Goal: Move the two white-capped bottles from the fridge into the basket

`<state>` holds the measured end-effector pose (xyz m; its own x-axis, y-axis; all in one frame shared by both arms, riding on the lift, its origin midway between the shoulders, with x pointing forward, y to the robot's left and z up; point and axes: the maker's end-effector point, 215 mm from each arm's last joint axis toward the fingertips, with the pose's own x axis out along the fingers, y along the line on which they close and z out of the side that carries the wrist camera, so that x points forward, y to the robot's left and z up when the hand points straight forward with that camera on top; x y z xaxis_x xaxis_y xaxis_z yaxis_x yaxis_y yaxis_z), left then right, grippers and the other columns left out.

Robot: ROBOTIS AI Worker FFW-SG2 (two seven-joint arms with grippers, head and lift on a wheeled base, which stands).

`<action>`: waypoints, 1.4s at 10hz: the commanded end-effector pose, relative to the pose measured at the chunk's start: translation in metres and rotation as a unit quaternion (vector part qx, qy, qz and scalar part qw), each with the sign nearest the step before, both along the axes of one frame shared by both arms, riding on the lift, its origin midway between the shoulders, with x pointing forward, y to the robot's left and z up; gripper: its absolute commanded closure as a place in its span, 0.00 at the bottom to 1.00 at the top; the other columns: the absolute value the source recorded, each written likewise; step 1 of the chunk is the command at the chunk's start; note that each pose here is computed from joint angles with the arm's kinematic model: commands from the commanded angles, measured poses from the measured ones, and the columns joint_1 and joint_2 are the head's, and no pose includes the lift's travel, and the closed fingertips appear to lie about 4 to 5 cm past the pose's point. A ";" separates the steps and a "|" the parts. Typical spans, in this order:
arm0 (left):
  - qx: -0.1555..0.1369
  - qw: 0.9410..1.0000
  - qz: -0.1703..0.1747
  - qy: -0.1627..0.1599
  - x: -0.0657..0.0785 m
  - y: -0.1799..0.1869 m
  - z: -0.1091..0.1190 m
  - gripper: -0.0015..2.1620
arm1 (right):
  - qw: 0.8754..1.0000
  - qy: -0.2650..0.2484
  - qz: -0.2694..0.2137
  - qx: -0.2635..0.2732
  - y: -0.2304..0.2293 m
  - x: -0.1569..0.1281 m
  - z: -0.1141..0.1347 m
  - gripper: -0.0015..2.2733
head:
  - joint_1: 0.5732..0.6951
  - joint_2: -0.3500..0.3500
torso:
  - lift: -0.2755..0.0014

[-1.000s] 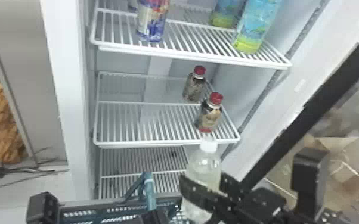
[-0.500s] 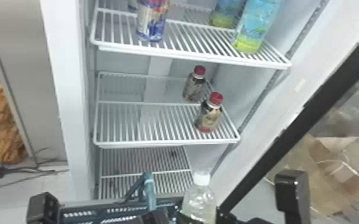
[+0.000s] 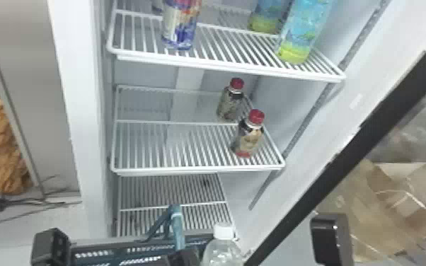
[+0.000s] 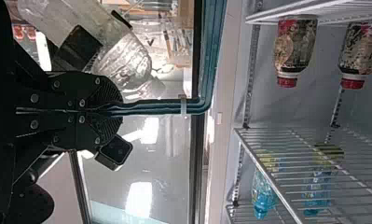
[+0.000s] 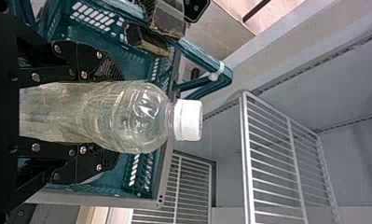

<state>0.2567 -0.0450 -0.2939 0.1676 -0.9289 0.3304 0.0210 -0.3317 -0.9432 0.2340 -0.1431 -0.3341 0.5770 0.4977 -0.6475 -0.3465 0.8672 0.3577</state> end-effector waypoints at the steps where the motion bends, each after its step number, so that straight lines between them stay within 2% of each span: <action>1: 0.000 1.000 0.001 0.000 0.001 0.001 0.000 0.52 | 1.000 -0.001 0.004 0.003 0.003 0.000 0.002 0.33 | 1.00 0.00 | 0.06; 3: 0.000 1.000 0.001 0.000 0.001 0.001 0.000 0.52 | 1.000 -0.011 0.002 0.003 0.002 0.004 0.006 0.24 | 1.00 0.00 | 0.06; 5: 0.000 1.000 0.001 0.000 0.001 0.001 0.000 0.52 | 1.000 -0.028 -0.008 -0.005 -0.004 0.014 0.011 0.23 | 1.00 0.00 | 0.06; 6: -0.001 1.000 0.002 0.001 0.000 0.001 0.000 0.52 | 0.999 -0.048 -0.018 -0.013 -0.012 0.024 0.017 0.23 | 1.00 0.00 | 0.06; 8: -0.001 1.000 0.002 0.002 0.000 0.001 -0.001 0.52 | 0.991 -0.120 -0.051 -0.043 -0.037 0.055 0.042 0.23 | 1.00 0.00 | 0.06; 10: 0.000 1.000 0.004 0.003 0.000 0.002 -0.002 0.52 | 0.975 -0.201 -0.074 -0.051 -0.050 0.081 0.081 0.23 | 1.00 0.00 | 0.06; 12: -0.002 1.000 0.003 0.004 0.000 0.001 -0.001 0.52 | 0.946 -0.308 -0.097 -0.009 -0.056 0.111 0.123 0.23 | 1.00 0.00 | 0.06; 14: -0.003 1.000 0.003 0.003 0.000 0.001 0.000 0.52 | 0.923 -0.364 -0.122 -0.001 -0.068 0.126 0.136 0.23 | 1.00 0.00 | 0.06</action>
<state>0.2567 -0.0436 -0.2942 0.1764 -0.9259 0.3340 0.0169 -0.3365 -0.9415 0.3567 -0.2093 -0.2006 0.9501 0.3025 -0.0761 -0.2938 0.9497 0.1081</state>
